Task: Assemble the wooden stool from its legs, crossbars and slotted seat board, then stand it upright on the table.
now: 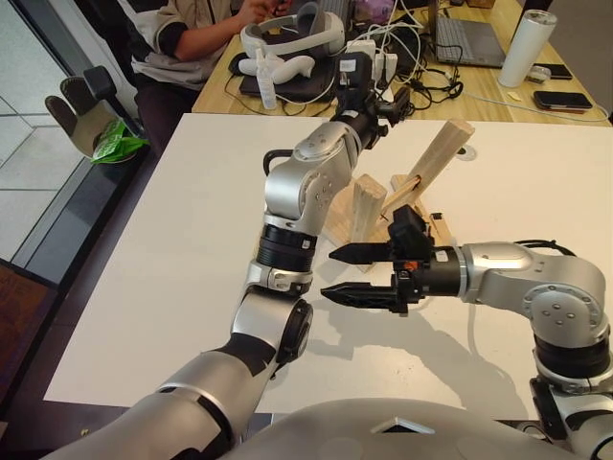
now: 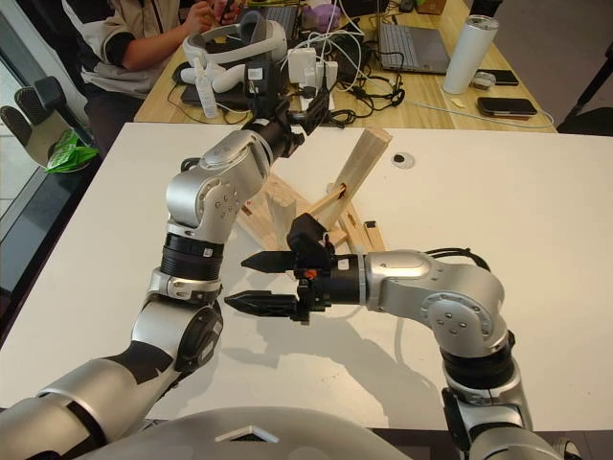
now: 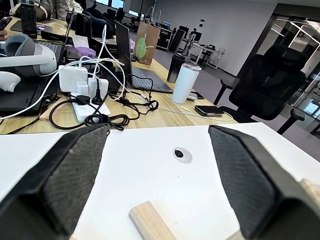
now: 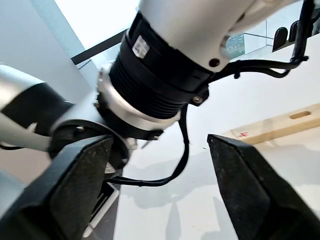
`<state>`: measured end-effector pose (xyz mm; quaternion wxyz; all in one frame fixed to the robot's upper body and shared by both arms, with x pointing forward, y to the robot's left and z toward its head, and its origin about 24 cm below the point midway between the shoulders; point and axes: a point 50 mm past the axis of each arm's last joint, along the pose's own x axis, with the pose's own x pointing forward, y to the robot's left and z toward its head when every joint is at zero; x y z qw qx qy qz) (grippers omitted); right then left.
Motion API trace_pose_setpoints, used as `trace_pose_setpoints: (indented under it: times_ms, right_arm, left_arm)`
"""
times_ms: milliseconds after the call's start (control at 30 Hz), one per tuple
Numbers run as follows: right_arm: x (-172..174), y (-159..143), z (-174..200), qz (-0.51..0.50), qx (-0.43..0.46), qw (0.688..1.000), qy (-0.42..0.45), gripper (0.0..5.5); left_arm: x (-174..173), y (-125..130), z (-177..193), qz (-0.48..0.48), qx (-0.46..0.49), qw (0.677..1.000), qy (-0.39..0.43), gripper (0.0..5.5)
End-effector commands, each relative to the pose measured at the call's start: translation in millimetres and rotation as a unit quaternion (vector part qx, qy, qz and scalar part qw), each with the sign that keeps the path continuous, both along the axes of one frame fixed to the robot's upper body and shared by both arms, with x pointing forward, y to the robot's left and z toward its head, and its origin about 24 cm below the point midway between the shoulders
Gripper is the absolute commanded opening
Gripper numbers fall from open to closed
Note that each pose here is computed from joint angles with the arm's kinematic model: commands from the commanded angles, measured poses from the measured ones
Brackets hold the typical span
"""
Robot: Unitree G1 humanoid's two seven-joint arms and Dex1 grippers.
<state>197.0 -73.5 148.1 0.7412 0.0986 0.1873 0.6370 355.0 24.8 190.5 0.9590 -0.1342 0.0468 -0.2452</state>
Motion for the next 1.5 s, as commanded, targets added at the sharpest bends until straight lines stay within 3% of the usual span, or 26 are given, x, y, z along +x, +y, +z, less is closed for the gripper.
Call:
trace_pose_setpoints:
  times_ms: [33, 167, 333, 500, 600, 700, 867, 967, 1167, 1367, 1500]
  right_arm:
    - [8, 14, -10, -0.067, -0.093, 0.991, -0.062, 3.53]
    - [12, 20, -10, -0.102, -0.136, 0.976, -0.136, 3.53]
    - [23, 23, -6, -0.123, -0.188, 0.944, -0.242, 3.53]
    - [37, 13, -9, -0.134, -0.252, 0.9, -0.33, 3.53]
    - [41, 11, -7, -0.135, -0.262, 0.891, -0.346, 3.53]
    - [43, 7, -6, -0.133, -0.27, 0.887, -0.351, 3.53]
    - [47, -8, -6, -0.145, -0.296, 0.875, -0.354, 3.53]
    - [49, -14, -7, -0.149, -0.305, 0.871, -0.355, 3.53]
    - [55, -20, -7, -0.167, -0.312, 0.865, -0.356, 3.53]
    - [74, -40, -9, -0.202, -0.343, 0.843, -0.362, 3.53]
    - [95, -70, -10, -0.246, -0.381, 0.812, -0.367, 3.53]
  left_arm:
    - [10, 3, 19, -0.016, 0.062, 0.996, -0.064, 3.68]
    - [31, 57, -8, -0.014, 0.207, 0.976, -0.07, 3.68]
    - [48, 89, -39, -0.053, 0.351, 0.933, -0.054, 3.68]
    - [49, 61, -53, -0.121, 0.363, 0.922, -0.061, 3.68]
    - [44, 38, -62, -0.169, 0.375, 0.909, -0.074, 3.68]
    - [36, 26, -81, -0.218, 0.424, 0.876, -0.078, 3.68]
    - [30, 58, -111, -0.257, 0.58, 0.77, -0.075, 3.68]
    - [33, 83, -113, -0.244, 0.625, 0.739, -0.06, 3.68]
    - [29, 100, -121, -0.246, 0.596, 0.764, -0.019, 3.68]
    - [13, 82, -126, -0.308, 0.53, 0.789, -0.028, 3.68]
    - [-22, 68, -120, -0.354, 0.464, 0.811, -0.037, 3.68]
